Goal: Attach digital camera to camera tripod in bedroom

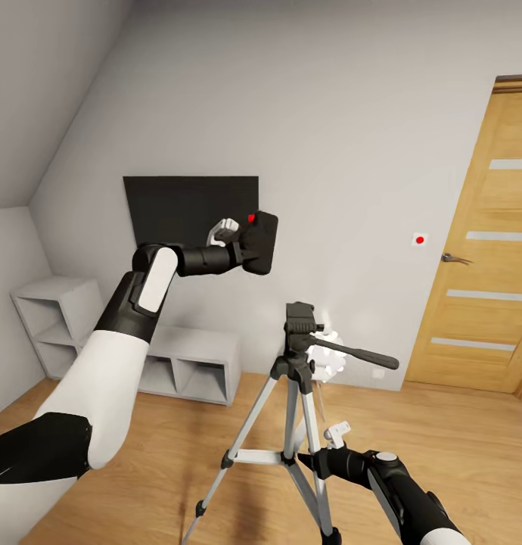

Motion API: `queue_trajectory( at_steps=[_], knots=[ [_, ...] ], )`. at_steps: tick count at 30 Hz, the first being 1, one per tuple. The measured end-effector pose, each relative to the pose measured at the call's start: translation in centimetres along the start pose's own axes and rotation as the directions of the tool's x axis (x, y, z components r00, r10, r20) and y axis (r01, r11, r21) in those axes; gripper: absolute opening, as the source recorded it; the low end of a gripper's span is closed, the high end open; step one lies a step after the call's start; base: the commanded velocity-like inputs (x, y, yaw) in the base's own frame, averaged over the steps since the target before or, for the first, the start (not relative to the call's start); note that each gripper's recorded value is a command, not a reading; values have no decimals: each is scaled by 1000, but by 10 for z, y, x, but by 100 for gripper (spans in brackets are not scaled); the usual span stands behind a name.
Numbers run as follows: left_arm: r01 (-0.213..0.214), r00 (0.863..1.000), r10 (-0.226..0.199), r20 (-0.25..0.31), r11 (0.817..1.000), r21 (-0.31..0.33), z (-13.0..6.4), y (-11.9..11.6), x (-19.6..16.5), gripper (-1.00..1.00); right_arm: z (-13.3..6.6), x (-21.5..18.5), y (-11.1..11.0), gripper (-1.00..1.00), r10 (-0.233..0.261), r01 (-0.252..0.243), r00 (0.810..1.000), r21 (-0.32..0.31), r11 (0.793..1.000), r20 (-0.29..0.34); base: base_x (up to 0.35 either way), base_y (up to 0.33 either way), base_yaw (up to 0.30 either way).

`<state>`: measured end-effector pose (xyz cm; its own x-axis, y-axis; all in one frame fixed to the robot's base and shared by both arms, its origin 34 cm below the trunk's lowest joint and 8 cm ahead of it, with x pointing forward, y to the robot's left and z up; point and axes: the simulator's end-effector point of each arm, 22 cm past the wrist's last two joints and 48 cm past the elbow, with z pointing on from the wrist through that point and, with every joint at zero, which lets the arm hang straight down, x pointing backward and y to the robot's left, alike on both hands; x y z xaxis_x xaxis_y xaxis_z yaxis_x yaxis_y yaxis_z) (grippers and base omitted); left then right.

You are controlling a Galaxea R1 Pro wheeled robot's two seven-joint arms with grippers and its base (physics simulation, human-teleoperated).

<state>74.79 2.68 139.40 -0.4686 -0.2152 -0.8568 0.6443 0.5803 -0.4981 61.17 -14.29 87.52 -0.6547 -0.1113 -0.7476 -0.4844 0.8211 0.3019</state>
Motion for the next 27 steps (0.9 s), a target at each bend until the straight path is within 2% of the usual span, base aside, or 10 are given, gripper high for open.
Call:
queue_trajectory(
  at_steps=[6,13,17,27],
  knots=[
    [-8,1000,8,-23,1000,-11,-3,3,8,-100,-2,0,-4,-100,-1,1,1000,14,1000,17,0,0,0],
    [-22,1000,22,-13,999,-43,-11,12,2,-100,-2,0,-5,-100,3,-3,1000,21,1000,19,0,0,0],
    [-38,999,37,-6,998,-45,-14,10,-2,-100,-2,0,-5,-100,2,-2,1000,21,1000,20,0,0,0],
    [-114,993,115,1,987,-116,-27,20,-14,-100,-2,0,-5,-100,1,-1,1000,21,1000,19,0,0,0]
  ],
)
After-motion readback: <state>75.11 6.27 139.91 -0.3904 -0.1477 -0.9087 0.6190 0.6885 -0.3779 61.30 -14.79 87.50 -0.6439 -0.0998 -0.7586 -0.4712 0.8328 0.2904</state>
